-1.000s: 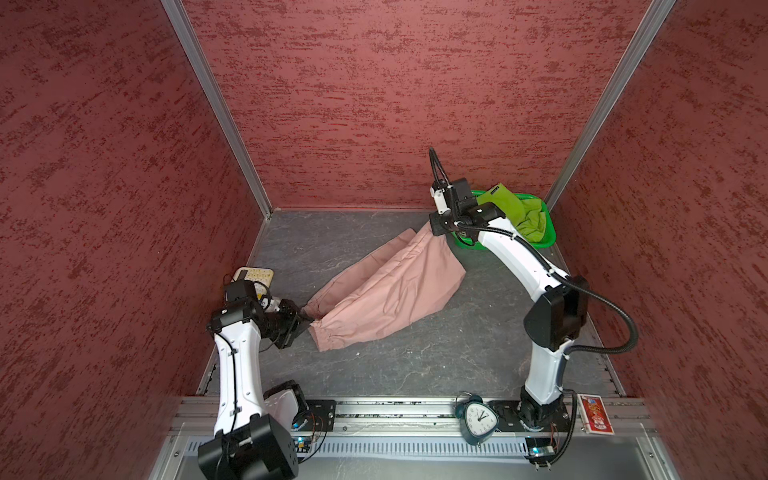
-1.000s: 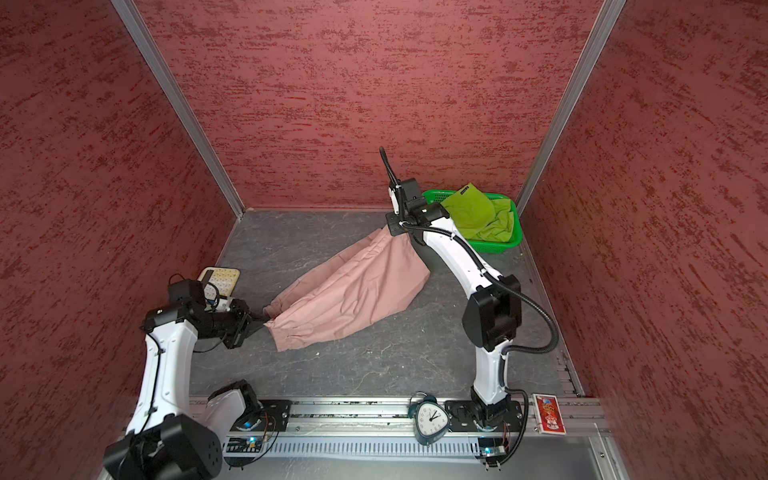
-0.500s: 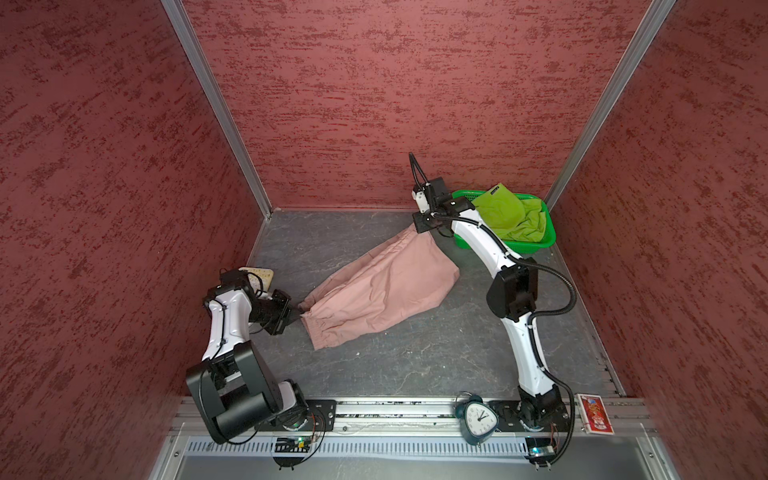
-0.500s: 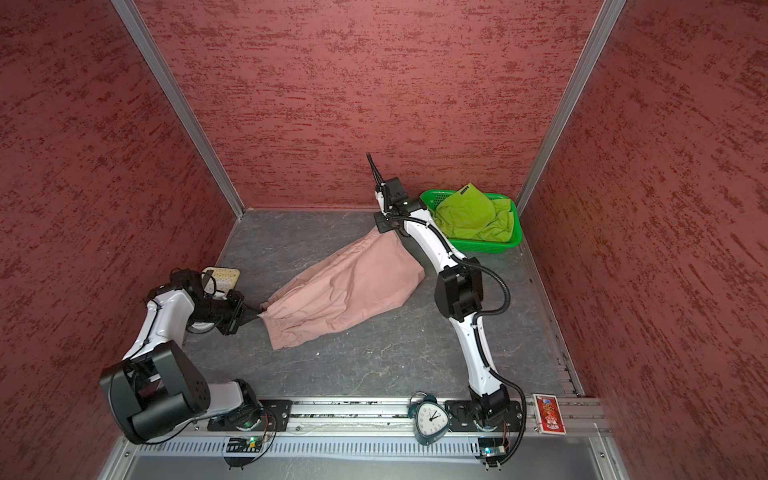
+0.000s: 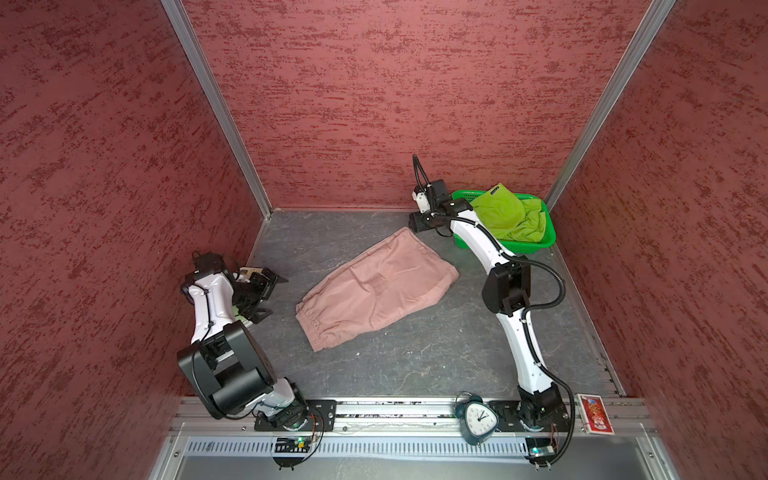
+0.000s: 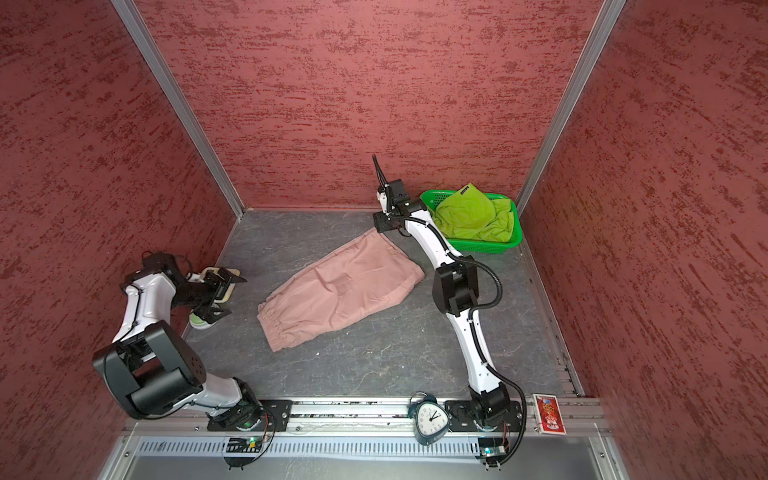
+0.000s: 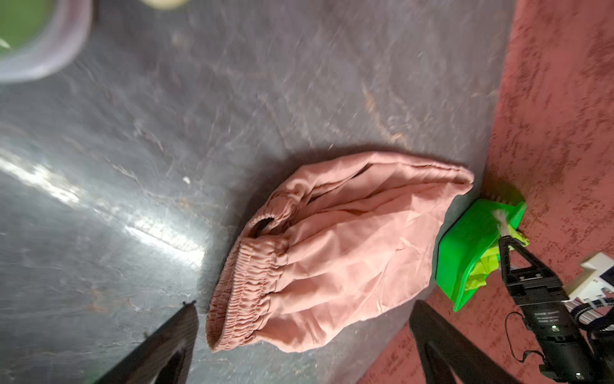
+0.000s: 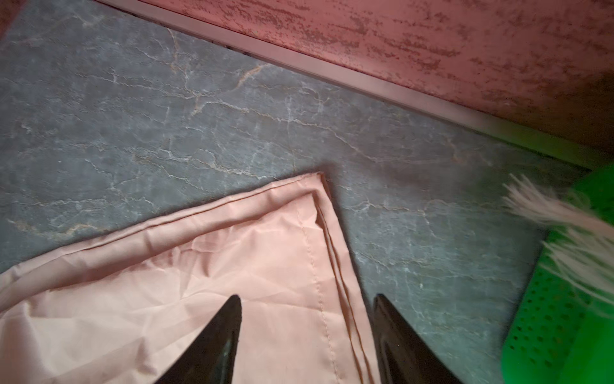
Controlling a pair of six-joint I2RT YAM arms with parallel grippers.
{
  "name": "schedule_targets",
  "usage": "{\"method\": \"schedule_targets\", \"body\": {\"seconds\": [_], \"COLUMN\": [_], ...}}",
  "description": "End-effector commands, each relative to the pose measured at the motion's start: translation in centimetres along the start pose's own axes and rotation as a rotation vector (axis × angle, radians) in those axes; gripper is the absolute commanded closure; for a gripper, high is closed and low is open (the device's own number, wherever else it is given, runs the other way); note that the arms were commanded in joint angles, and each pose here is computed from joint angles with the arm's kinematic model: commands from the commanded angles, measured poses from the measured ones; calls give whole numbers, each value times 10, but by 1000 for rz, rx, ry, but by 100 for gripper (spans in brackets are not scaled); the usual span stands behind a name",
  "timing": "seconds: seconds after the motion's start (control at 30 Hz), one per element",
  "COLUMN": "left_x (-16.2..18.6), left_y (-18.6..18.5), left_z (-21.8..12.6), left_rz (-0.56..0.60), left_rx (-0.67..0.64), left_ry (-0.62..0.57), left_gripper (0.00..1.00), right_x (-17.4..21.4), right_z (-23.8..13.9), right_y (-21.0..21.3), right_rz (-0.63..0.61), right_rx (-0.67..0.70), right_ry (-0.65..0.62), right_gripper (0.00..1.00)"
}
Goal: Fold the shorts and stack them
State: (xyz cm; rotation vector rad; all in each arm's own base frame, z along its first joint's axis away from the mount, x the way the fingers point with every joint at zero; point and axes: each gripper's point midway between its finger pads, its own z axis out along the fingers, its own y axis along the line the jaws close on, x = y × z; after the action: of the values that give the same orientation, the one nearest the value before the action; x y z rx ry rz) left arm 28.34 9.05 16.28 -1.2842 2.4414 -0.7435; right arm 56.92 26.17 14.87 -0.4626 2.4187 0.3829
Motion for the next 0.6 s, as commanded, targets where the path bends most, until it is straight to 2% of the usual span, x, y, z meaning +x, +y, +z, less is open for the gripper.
{"method": "schedule_targets", "body": {"seconds": [0.0,0.13,0.23,0.33,0.5,0.57], "left_x": [2,58,102,126,144,144], "left_y": [-25,-91,-118,-121,-113,-96], "left_z": [-24,-2,36,73,111,128], "left_rz": [102,315,363,361,490,499], "left_rx": [19,164,294,356,248,130], "left_ry": [-79,15,103,158,189,185], "left_gripper": [1,1,1,1,1,1], "right_x": [-11,23,47,80,121,136], "right_z": [-30,-33,-36,-31,-36,-39], "right_y": [17,17,23,21,1,-9], "right_rz": [-6,49,115,177,262,308], "right_rx": [-93,-117,-184,-191,-122,-95], "right_ry": [-65,-48,-53,-29,-17,-12], "right_gripper": [37,42,44,44,44,44]}}
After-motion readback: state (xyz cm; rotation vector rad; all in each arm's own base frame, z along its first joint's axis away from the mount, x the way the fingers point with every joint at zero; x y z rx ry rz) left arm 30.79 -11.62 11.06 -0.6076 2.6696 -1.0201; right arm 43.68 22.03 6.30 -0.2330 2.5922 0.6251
